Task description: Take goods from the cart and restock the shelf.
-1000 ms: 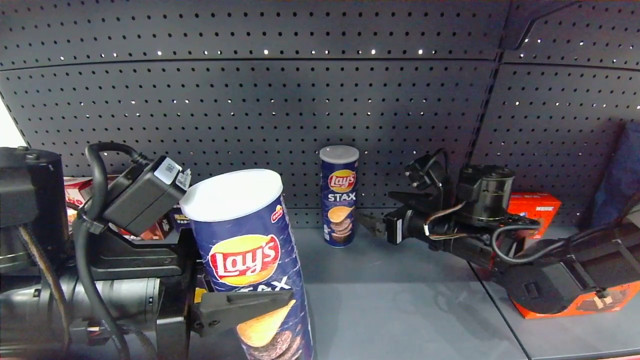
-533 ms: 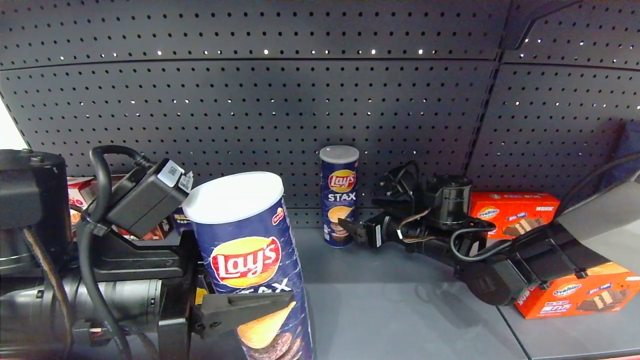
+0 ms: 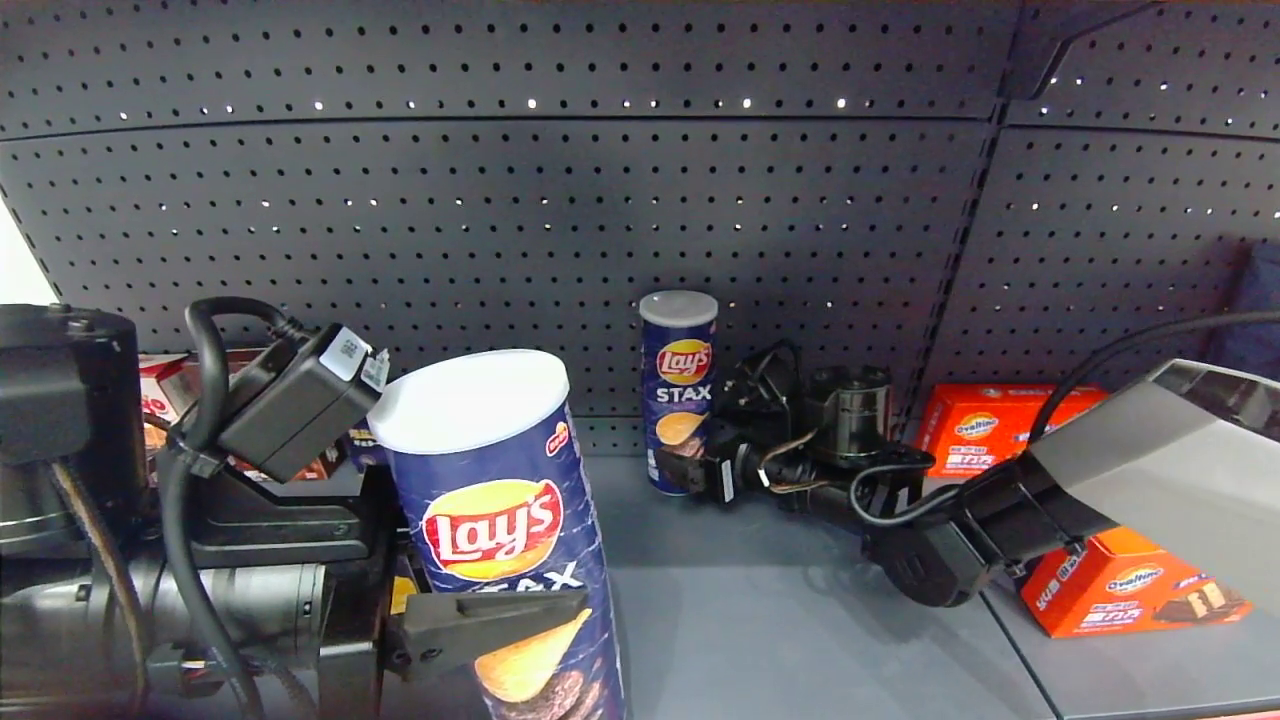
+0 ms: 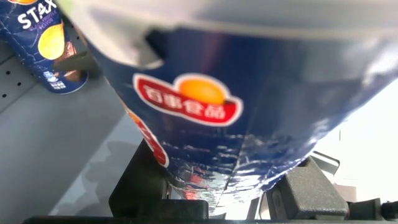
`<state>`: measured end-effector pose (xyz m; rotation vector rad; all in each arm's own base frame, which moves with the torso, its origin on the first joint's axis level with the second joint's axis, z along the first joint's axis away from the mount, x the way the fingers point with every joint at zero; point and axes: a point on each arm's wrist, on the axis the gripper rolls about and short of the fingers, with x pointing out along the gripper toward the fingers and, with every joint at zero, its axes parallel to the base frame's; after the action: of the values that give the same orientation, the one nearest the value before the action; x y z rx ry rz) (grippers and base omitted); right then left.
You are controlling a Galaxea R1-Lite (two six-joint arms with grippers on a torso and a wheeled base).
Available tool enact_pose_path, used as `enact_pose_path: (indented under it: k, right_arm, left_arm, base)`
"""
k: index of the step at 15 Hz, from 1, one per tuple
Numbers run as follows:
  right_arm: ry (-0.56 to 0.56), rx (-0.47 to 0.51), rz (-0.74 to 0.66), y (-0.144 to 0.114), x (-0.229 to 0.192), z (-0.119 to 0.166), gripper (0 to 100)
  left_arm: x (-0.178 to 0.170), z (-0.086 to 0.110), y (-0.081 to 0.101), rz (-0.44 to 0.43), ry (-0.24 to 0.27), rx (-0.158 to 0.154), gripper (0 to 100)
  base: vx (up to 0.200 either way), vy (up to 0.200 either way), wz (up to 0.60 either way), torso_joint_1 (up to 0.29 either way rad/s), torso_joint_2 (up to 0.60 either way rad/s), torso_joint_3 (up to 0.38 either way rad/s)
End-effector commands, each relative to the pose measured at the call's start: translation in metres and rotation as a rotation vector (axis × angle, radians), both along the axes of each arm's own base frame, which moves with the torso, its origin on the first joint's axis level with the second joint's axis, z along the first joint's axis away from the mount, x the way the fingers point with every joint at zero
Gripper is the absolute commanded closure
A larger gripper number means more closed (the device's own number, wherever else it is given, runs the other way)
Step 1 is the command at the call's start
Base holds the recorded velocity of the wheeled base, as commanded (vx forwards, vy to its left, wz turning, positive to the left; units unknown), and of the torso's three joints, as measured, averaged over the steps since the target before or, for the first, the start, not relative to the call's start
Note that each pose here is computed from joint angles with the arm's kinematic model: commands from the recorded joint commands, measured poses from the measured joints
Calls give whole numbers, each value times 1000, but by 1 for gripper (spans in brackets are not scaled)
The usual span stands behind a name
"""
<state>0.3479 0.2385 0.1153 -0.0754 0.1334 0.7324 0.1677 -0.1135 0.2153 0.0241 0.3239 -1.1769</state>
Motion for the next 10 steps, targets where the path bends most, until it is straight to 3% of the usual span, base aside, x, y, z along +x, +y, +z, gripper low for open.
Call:
enact_pose_path:
  k: [1,10]
  right_arm:
    - [2,-2,1,4,4,-5,0]
    - [7,-3,-2,12,13,-16,0]
  left_arm:
    - [0,0,0,0,0,0,100]
    - [-1,-3,0,2,7,4,100]
  base:
    - [0,0,0,0,0,0]
    - [0,0,0,0,0,0]
